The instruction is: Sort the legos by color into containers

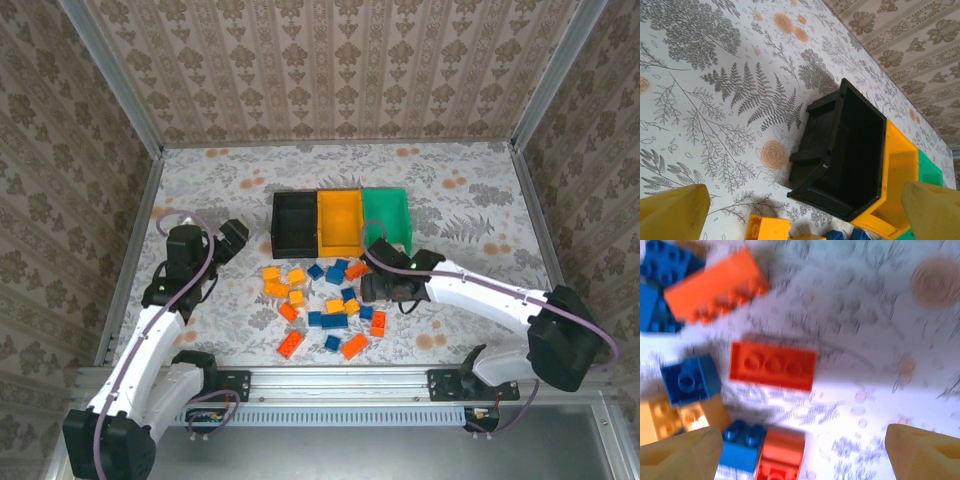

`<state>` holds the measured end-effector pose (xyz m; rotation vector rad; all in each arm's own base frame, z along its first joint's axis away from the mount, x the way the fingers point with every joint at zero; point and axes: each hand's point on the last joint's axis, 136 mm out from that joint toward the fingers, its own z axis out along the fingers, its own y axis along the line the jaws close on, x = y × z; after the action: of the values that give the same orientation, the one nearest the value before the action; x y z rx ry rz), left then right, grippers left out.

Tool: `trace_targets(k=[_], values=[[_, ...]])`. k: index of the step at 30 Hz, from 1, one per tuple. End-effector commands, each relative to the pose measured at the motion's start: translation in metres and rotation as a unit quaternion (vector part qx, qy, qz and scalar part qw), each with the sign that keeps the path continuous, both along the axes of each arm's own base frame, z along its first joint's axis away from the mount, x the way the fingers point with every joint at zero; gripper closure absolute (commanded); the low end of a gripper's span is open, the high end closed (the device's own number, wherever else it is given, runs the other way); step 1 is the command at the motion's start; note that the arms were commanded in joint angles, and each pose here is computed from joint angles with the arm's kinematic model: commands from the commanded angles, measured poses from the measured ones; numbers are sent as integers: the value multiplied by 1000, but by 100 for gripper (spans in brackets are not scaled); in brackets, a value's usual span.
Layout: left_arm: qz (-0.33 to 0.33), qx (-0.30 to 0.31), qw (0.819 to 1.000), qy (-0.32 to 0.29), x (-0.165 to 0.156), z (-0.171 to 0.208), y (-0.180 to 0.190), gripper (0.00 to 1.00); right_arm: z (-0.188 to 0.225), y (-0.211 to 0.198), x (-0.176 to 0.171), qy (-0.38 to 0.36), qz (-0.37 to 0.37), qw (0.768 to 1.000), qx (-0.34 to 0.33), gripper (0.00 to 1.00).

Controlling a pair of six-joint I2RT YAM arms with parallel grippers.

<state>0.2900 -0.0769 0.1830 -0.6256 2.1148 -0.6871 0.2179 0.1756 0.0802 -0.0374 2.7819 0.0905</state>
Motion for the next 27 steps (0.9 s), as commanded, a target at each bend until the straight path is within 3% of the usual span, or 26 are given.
trace_targets(k=[1,7,19,27], values=[[-14,10,1000,9,-7,-7,-2,0,-5,6,-26,29,3,1000,5,14],[-15,10,1000,16,-10,-14,-2,0,-26,9,-48,60,30,997,-23,17],[-13,16,1000,20,-11,-18,0,0,-63,15,-51,91,40,994,-53,28],[-11,14,1000,23,-11,-21,0,0,-73,-2,-60,99,26,992,-70,54]])
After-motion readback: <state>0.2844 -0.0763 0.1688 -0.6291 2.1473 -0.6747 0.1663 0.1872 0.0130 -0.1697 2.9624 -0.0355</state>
